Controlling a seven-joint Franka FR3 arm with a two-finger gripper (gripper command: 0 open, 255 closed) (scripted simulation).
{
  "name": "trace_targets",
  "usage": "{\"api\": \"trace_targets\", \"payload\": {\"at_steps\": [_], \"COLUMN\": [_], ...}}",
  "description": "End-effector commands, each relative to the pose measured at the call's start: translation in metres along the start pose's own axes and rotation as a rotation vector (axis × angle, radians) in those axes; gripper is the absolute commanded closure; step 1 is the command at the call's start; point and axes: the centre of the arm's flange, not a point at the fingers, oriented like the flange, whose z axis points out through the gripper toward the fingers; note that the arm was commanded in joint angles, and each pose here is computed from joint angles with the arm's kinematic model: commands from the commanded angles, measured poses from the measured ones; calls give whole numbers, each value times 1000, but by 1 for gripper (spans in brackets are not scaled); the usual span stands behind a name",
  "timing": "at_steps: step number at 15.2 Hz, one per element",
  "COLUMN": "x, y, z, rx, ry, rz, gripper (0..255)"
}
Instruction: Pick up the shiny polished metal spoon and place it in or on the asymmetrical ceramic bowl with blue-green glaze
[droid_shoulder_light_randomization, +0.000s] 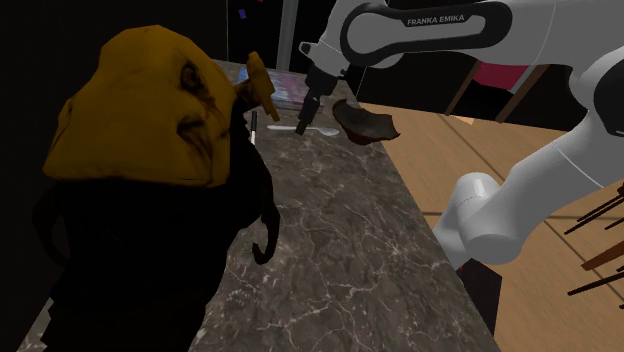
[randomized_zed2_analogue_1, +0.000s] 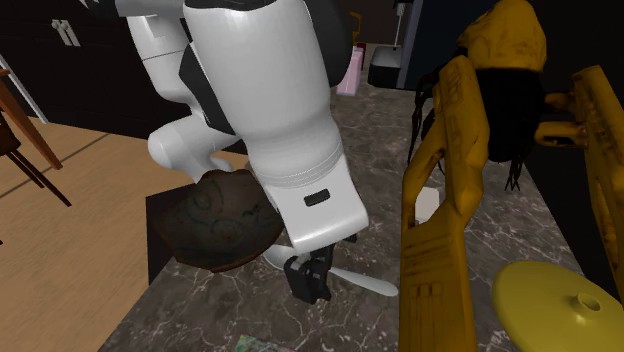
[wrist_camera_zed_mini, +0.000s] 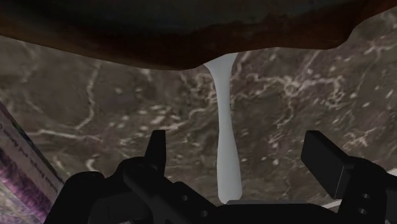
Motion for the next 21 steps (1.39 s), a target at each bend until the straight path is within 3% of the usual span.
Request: {"api": "trace_targets", "payload": {"at_steps": [1,10,21], "x": [0,0,13], "y": [0,0,-7], "z": [0,0,-56], "rx": [0,0,0], "ry": [0,0,0], "rz": [0,0,0], "gripper": [255,255,255]}}
